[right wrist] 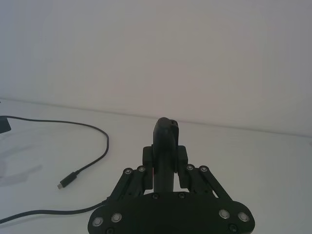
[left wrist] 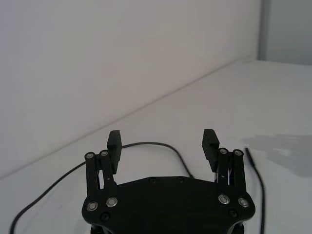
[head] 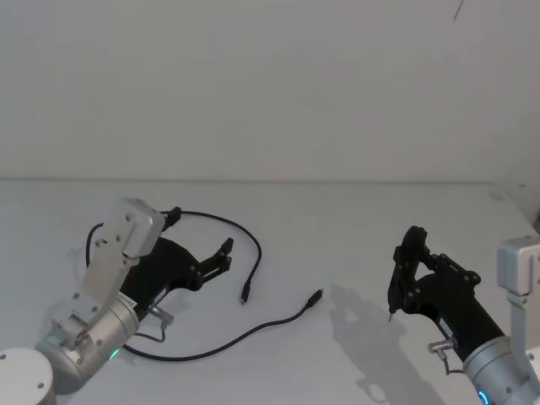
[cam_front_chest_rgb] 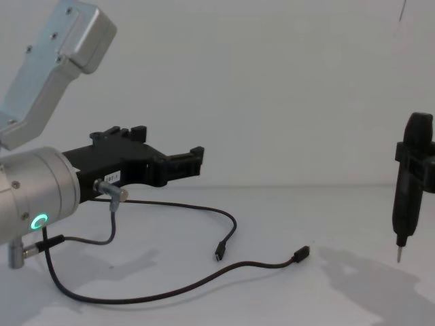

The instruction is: Pick up the data cable with the one hand.

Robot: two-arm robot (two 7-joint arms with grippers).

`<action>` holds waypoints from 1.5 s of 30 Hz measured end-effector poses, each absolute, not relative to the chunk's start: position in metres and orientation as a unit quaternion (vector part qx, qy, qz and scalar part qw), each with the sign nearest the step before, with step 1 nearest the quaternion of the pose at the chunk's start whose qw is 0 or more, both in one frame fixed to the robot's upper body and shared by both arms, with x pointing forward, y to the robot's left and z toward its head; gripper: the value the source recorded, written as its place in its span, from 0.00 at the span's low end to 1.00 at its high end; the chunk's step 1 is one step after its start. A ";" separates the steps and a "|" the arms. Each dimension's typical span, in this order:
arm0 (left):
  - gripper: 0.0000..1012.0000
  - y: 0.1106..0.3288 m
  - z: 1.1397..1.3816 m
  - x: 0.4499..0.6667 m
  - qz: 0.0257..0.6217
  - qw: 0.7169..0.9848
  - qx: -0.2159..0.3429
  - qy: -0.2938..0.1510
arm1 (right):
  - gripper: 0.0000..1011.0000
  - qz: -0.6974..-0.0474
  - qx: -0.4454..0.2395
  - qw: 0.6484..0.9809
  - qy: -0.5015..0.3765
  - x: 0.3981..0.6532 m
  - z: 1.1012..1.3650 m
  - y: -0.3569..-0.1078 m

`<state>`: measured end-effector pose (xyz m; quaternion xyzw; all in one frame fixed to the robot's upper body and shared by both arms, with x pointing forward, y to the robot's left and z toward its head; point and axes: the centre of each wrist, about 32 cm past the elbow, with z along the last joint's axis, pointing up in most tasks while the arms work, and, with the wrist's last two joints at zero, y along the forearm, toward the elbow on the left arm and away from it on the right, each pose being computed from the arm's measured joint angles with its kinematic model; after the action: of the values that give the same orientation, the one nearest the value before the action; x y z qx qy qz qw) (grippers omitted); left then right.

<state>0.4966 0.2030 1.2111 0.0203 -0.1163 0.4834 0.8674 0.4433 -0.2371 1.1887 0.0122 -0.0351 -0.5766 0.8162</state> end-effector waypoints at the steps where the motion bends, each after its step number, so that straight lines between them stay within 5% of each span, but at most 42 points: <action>1: 0.99 0.204 1.212 0.497 0.476 0.872 0.019 -0.114 | 0.28 -0.577 0.012 0.816 -0.035 0.443 1.189 -0.237; 25: 0.99 0.224 1.212 0.506 0.312 0.947 0.063 -0.042 | 0.28 -0.577 0.012 0.816 -0.035 0.443 1.189 -0.237; 45: 0.99 0.221 1.197 0.522 0.242 0.959 0.144 -0.028 | 0.28 -0.577 0.012 0.816 -0.035 0.443 1.189 -0.237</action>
<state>0.5223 0.2212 1.1967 0.1437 -0.0279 0.2423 0.9591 0.4433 -0.2371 1.1887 0.0122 -0.0351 -0.5766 0.8162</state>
